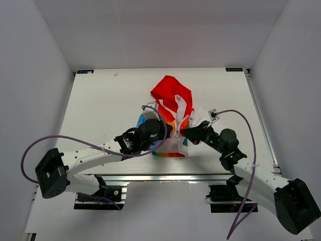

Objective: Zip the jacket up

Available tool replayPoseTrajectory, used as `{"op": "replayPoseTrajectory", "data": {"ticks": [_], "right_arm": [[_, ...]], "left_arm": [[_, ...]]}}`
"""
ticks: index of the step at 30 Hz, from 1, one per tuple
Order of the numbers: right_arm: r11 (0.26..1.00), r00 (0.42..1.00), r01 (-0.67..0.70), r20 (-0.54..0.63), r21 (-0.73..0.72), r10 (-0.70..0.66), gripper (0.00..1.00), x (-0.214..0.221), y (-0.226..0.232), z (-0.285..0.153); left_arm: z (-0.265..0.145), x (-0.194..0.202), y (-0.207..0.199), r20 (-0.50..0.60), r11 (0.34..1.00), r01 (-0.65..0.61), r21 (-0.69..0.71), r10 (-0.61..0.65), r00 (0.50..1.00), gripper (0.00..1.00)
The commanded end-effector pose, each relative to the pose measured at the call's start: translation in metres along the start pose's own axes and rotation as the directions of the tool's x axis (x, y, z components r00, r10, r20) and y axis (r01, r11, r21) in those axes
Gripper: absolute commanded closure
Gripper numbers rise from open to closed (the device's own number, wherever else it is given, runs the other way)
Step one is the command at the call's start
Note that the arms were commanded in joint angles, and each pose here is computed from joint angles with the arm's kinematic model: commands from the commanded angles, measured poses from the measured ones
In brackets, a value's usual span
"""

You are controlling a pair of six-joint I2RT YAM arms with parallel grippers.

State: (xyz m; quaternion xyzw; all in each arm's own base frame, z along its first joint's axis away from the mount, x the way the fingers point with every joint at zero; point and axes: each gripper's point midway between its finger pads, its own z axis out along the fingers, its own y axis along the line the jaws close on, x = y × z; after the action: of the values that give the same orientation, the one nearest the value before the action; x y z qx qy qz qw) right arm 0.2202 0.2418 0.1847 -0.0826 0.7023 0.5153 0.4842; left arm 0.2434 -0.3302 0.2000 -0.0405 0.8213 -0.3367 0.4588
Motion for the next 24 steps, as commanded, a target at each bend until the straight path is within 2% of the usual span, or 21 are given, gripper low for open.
{"op": "replayPoseTrajectory", "data": {"ticks": [1, 12, 24], "right_arm": [[0.998, 0.996, 0.045, 0.073, -0.036, -0.043, 1.0, -0.024, 0.016, 0.004], [0.995, 0.996, 0.048, 0.077, -0.083, -0.042, 1.0, -0.025, 0.024, 0.005], [0.997, 0.998, 0.045, 0.049, -0.068, -0.042, 1.0, -0.016, 0.018, 0.003]], "left_arm": [[-0.012, -0.019, -0.02, 0.037, 0.997, 0.033, 0.064, -0.036, 0.999, 1.0], [-0.009, -0.017, -0.019, 0.034, 0.998, 0.035, 0.054, -0.037, 0.999, 1.0], [-0.011, -0.02, -0.013, 0.053, 0.999, 0.04, 0.032, -0.042, 0.998, 1.0]]}}
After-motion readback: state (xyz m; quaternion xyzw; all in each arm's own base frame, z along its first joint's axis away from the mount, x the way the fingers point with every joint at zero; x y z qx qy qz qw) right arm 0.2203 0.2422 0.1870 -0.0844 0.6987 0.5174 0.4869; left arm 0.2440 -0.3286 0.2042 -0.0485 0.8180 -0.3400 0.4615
